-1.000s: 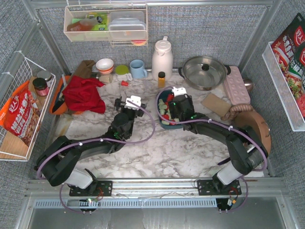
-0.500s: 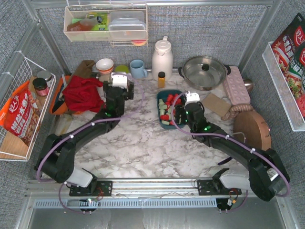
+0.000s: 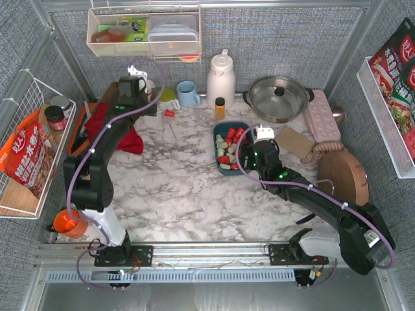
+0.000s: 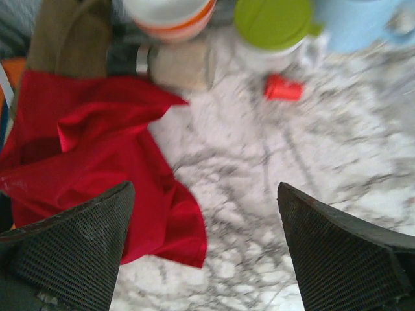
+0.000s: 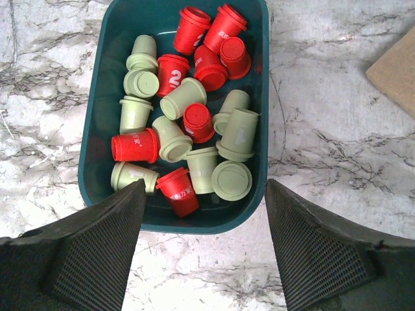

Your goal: Mix the coffee capsules in the storage basket

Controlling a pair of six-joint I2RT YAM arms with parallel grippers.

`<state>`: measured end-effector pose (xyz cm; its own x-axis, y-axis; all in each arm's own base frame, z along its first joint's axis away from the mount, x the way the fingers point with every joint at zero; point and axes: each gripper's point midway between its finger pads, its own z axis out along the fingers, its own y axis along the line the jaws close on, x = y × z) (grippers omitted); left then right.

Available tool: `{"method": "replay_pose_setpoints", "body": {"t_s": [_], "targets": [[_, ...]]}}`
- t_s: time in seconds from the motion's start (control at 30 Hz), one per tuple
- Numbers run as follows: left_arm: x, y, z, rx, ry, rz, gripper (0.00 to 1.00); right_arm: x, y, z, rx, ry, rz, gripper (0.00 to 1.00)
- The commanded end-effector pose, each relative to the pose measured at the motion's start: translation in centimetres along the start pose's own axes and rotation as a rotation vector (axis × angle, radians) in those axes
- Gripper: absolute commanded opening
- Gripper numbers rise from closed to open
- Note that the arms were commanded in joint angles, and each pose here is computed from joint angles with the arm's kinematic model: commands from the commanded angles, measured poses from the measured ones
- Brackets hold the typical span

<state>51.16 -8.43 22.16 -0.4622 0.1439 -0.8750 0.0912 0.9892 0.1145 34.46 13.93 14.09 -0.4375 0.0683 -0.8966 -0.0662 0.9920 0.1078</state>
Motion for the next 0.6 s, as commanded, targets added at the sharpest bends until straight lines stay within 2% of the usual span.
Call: {"method": "replay_pose_setpoints", "body": {"t_s": [0.0,0.1,0.33,0.57], "targets": [[6.4,1.6,1.6,0.042,0.283,-0.013,0.99,-0.4,0.3,0.0,-0.01,-0.02,0.054,0.78],[6.6,1.0,3.7,0.072,0.293,-0.029,0.99,-0.4,0.3,-0.1,-0.013,-0.03,0.068,0.78],[5.3,-4.4,8.5,0.338,0.185,-0.1,0.98,-0.3,0.1,-0.1,-0.008,-0.035,0.069,0.78],[7.9,-5.5,12.9,0.337,0.191,-0.131,0.97,0.2,0.1,0.4,-0.003,-0.016,0.061,0.78]]}}
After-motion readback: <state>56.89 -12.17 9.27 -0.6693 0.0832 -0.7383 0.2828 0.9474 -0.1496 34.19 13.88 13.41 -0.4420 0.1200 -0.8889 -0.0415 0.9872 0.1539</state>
